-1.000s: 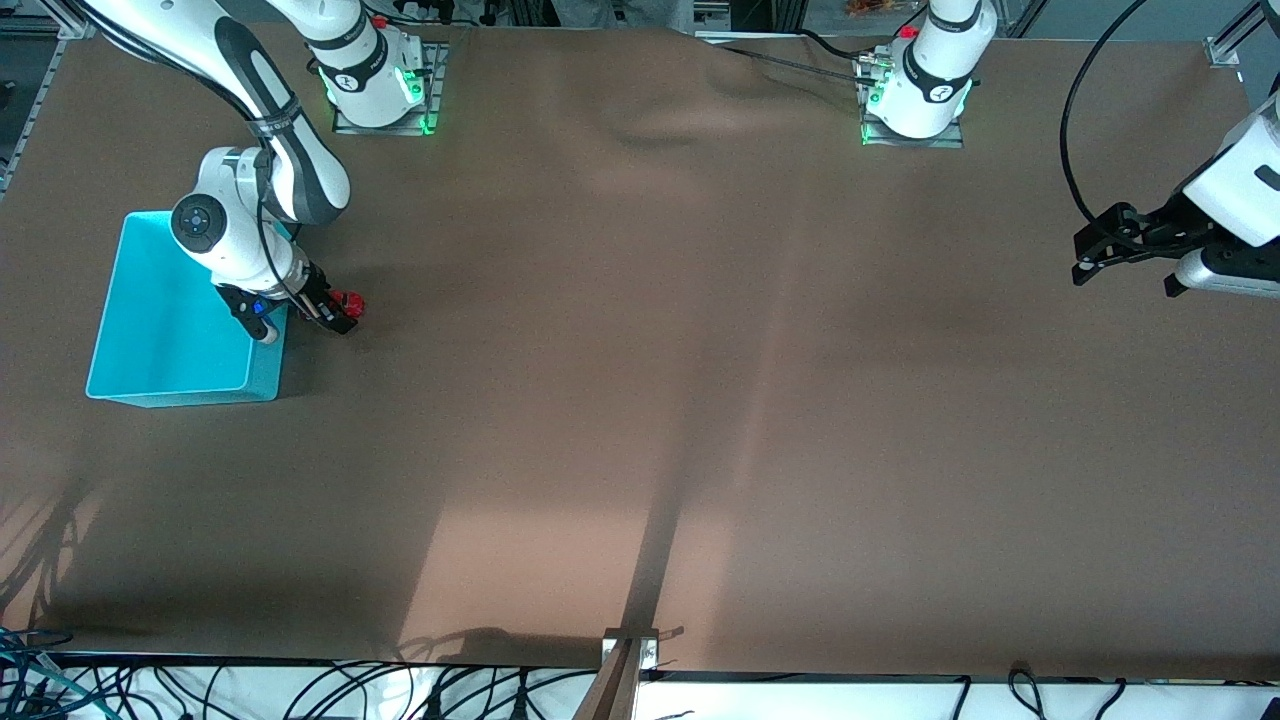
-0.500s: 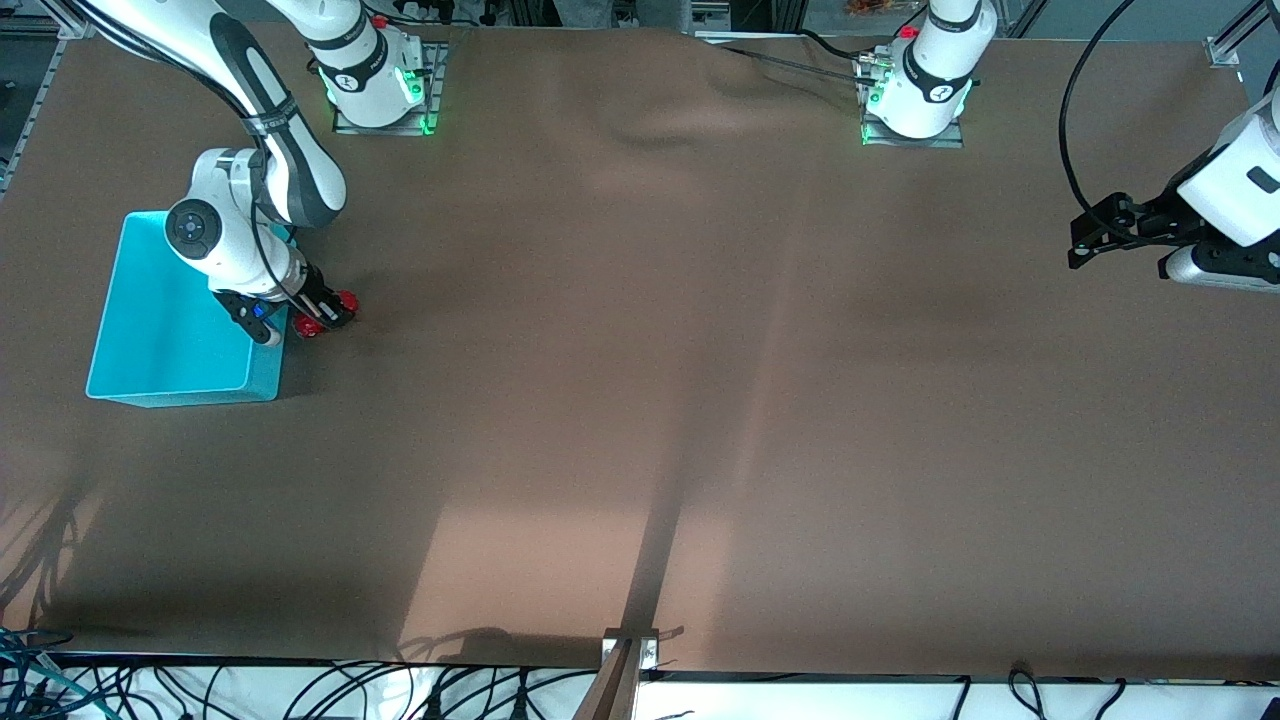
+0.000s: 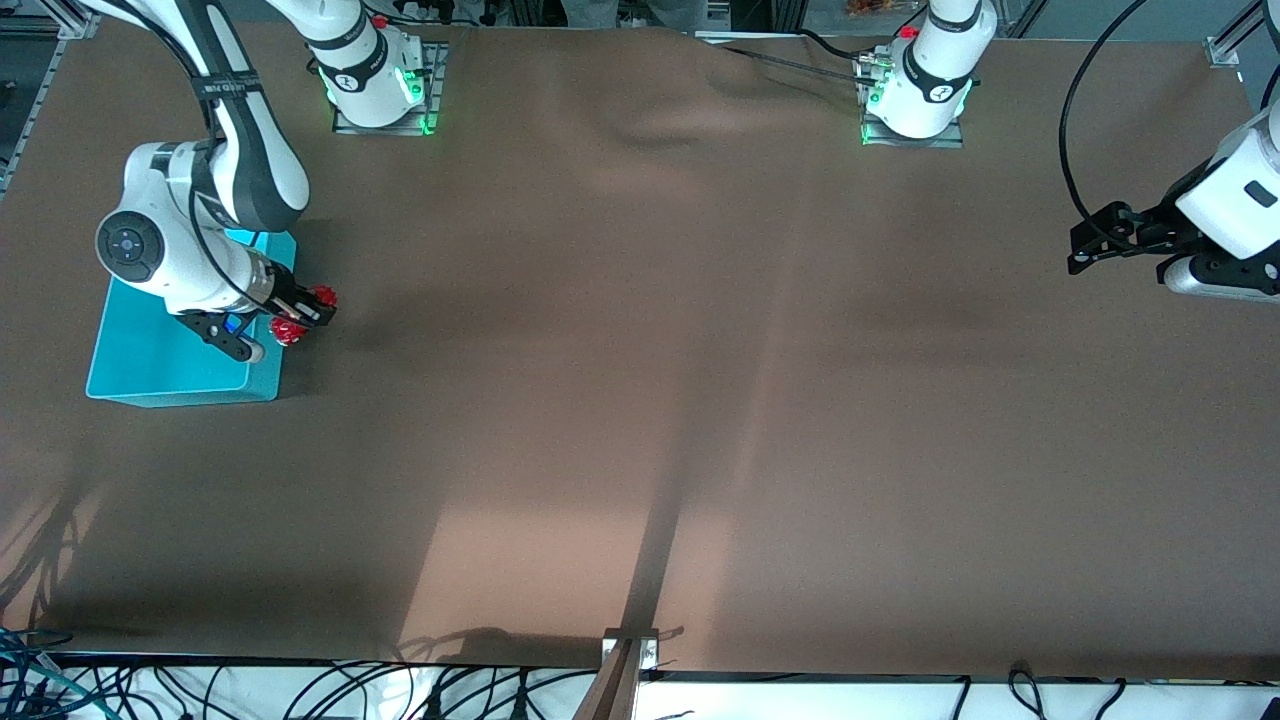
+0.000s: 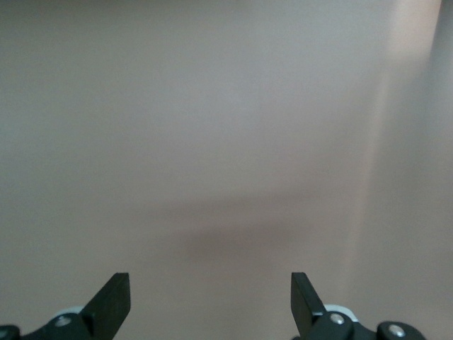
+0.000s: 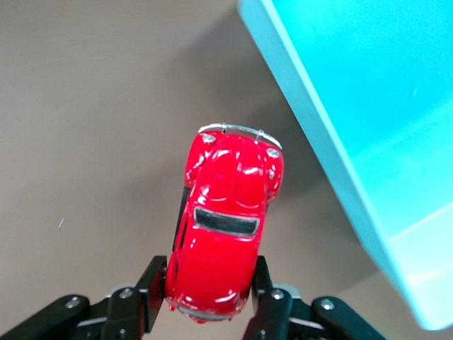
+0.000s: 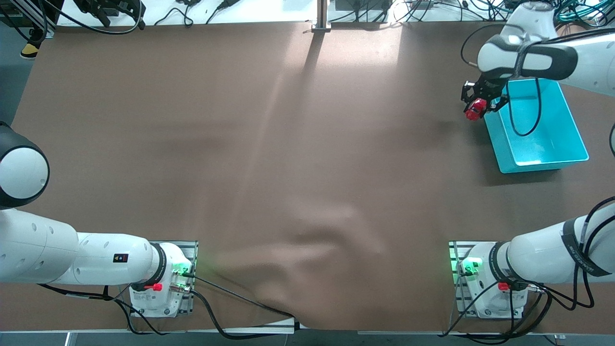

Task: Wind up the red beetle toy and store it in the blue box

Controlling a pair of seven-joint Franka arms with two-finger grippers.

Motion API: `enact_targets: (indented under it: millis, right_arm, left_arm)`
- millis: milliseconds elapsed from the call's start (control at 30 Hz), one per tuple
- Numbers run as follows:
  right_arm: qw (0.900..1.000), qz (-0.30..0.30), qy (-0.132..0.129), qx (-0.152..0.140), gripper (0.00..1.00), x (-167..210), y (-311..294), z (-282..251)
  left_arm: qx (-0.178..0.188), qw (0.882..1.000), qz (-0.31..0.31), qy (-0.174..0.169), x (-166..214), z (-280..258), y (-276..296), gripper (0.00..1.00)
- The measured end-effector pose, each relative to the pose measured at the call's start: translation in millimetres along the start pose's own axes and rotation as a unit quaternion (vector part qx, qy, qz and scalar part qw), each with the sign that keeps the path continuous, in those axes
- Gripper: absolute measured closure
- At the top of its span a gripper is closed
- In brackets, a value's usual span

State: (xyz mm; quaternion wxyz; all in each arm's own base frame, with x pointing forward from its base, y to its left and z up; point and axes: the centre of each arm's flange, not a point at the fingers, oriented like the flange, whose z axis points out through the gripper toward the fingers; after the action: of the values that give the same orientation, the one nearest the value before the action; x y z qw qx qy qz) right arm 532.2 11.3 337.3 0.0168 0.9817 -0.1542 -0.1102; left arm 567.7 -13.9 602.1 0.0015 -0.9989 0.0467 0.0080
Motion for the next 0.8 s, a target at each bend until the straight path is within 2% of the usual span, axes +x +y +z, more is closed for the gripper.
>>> enact_targets:
  millis: [167,400,567,700,800]
  right_arm:
    - [0.994,-0.112,-0.006,0.002,0.47,-9.4,22.5,-25.2]
    - [0.971,-0.236,-0.021,0.015,0.47,-15.5,72.3,-43.6]
    - [0.957,-0.288,-0.026,0.027,0.47,-14.1,111.5,-39.4]
    - [0.952,-0.304,-0.029,0.031,0.47,-12.8,148.8,-26.5]
    - [0.952,-0.305,-0.025,0.02,0.47,-12.7,172.1,-13.8]
  left_arm:
    - [0.0,1.0,-0.003,0.004,0.1,-4.1,-3.3,0.0]
    - [0.0,1.0,-0.003,0.001,1.9,-0.5,-3.8,0.0]
    - [0.0,1.0,-0.004,0.006,7.3,1.3,-4.6,0.0]
    - [0.001,1.0,0.0,0.017,11.1,-7.5,-1.5,0.0]
    - [0.001,1.0,0.005,0.024,12.9,-13.9,4.7,0.0]
